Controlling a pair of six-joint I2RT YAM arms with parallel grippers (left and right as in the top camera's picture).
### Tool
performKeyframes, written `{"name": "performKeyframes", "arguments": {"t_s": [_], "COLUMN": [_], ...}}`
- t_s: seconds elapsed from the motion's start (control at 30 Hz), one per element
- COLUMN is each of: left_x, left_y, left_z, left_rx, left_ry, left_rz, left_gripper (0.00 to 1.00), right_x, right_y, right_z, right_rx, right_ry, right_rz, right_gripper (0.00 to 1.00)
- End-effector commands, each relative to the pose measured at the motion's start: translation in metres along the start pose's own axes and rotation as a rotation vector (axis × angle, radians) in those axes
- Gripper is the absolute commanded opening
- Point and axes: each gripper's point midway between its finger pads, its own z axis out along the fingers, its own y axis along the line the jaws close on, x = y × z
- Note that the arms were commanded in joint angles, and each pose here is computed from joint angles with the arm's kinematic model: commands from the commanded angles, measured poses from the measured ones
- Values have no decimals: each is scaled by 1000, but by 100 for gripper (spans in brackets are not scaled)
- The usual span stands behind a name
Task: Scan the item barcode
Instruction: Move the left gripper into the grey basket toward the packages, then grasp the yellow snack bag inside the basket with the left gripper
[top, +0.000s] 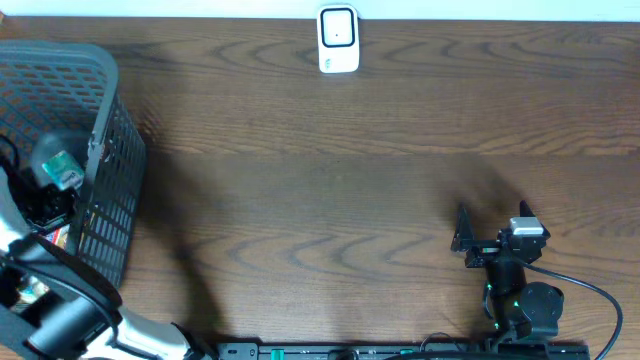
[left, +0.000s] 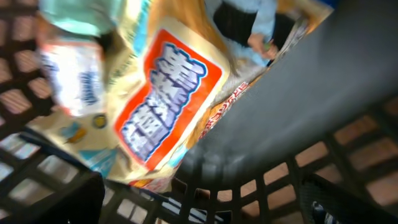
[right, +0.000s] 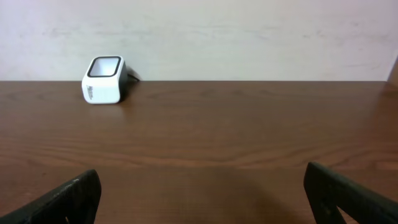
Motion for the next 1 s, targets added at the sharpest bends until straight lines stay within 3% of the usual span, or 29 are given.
{"name": "performKeyframes", "arguments": {"t_s": [0.0,0.33,0.67,0.77,0.97], "left_x": [2,1,-20,-26,-30], "left_y": [4,7,5,6,6], "left_z": [10,42,48,48,48], "left_rx": [-18,-60,-48,-52,-54], "left_ry": [38,130,55,30,13], "left_rz": [26,46,37,31,28], "left_gripper": [98,98,100,85,84], "right_x": [0,0,0,0,0], "right_y": [0,0,0,0,0], "right_z": [0,0,0,0,0], "right_rx": [-2,-2,-2,-2,-2], "right_ry": [-1,-1,-1,-1,-1], "right_rz": [-12,-12,-12,-12,-12], "right_gripper": [99,99,99,99,99]}}
